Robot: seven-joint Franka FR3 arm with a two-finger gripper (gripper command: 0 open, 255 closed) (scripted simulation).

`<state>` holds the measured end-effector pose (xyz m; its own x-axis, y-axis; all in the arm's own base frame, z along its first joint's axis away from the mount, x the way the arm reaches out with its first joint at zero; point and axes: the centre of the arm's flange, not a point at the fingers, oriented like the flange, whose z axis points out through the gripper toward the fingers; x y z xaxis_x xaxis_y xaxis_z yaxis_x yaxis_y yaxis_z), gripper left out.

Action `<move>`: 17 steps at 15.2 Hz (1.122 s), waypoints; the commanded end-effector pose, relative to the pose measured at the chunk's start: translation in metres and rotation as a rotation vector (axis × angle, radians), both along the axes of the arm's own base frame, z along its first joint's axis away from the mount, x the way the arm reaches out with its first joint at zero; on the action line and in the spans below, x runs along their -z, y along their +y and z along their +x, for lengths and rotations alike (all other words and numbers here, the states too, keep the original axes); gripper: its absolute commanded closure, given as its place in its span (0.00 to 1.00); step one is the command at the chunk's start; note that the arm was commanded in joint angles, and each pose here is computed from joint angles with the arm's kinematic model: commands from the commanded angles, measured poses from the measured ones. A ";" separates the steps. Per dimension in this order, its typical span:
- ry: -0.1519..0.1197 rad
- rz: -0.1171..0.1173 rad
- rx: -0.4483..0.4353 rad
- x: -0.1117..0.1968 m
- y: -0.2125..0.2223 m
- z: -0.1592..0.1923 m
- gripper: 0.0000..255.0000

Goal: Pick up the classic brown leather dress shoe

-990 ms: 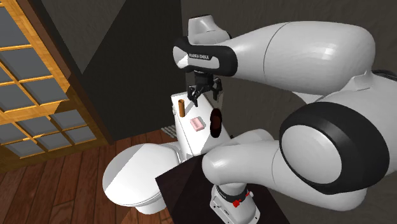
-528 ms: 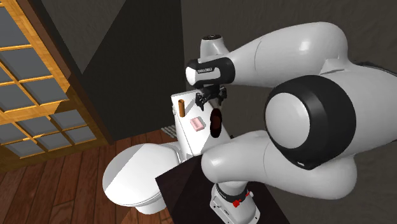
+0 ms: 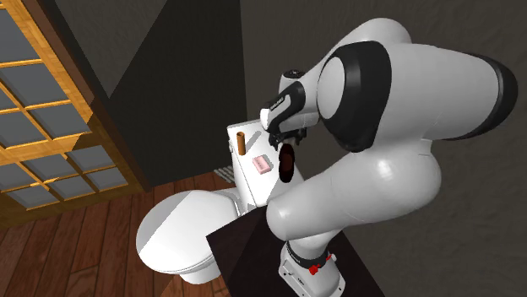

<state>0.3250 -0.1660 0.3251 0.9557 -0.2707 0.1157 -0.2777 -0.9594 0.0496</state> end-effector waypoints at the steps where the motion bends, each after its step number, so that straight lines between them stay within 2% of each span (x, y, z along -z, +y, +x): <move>1: -0.009 -0.003 0.004 0.013 -0.004 0.001 0.00; 8: -0.009 -0.003 0.004 0.042 -0.004 0.001 0.00; 9: -0.009 -0.003 0.004 0.043 -0.004 0.000 1.00; 17: -0.009 -0.003 0.004 0.043 -0.003 0.001 1.00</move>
